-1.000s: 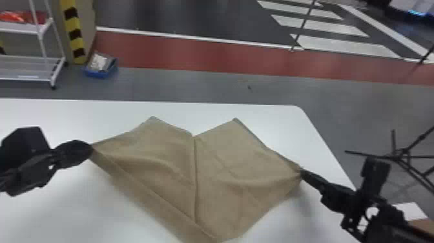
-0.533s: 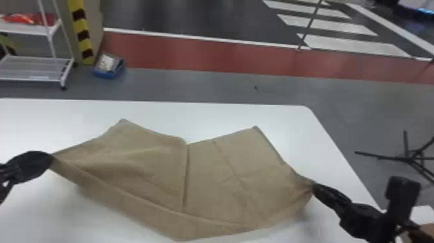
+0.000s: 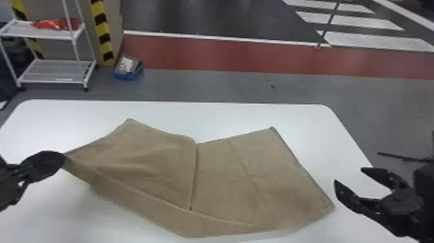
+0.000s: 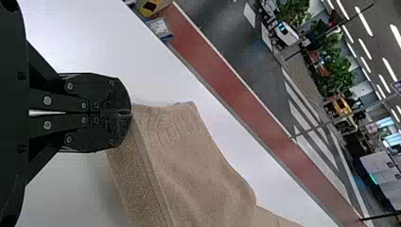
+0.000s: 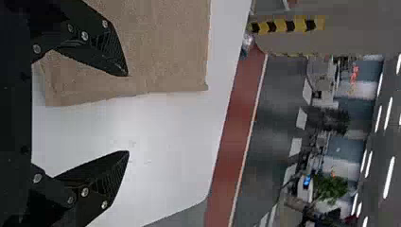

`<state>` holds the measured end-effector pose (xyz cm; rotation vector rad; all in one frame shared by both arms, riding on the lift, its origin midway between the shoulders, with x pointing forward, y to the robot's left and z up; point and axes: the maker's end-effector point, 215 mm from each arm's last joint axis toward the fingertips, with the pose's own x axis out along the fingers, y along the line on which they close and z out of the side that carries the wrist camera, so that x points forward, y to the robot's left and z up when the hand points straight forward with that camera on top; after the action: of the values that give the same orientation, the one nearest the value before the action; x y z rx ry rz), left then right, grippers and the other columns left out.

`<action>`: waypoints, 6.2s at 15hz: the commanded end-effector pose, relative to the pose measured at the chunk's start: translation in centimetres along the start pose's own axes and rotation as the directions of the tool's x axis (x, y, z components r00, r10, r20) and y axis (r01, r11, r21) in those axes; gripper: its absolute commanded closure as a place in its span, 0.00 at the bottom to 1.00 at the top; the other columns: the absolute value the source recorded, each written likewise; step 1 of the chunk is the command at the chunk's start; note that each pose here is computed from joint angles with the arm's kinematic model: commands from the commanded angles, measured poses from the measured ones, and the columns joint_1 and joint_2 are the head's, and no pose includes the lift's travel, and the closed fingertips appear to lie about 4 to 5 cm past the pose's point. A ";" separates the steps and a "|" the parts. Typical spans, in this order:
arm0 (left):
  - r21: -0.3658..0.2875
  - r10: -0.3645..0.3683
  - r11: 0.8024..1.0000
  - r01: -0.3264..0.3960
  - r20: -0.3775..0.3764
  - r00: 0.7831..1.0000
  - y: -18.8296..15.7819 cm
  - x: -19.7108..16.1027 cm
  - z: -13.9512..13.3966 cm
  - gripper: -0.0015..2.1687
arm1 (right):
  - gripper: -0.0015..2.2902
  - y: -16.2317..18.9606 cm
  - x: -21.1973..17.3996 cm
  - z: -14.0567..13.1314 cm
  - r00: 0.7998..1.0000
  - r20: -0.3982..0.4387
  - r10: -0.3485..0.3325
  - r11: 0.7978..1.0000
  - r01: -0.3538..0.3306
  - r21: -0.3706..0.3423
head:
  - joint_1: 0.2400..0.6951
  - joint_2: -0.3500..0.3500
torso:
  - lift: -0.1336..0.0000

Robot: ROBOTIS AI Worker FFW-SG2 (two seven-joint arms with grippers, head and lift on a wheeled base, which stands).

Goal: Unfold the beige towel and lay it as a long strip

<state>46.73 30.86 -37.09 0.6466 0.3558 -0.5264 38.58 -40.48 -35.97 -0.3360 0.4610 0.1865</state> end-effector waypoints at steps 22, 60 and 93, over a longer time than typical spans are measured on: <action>-0.004 -0.012 1.000 0.012 -0.020 1.000 -0.5 -0.4 -1.5 0.79 | 0.88 2.7 6.1 -8.5 0.772 -0.603 0.202 0.582 -0.590 -0.560 | 1.00 0.33 | 0.17; -0.107 0.200 0.979 -0.172 0.403 0.893 -0.2 -10.0 3.1 0.79 | 0.99 -1.0 -7.4 -0.9 0.990 -0.021 0.137 0.887 -0.132 -0.442 | 1.00 0.24 | 0.17; -0.167 0.218 0.967 -0.193 0.154 0.964 7.5 3.5 -1.9 0.01 | 0.03 -4.8 7.1 -1.6 0.955 -0.270 0.120 0.917 -0.211 -0.337 | 1.00 0.36 | 0.17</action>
<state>53.49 35.77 -36.81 0.4869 0.1684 -0.3578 45.30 -44.43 -39.27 -0.6937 0.7004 0.4119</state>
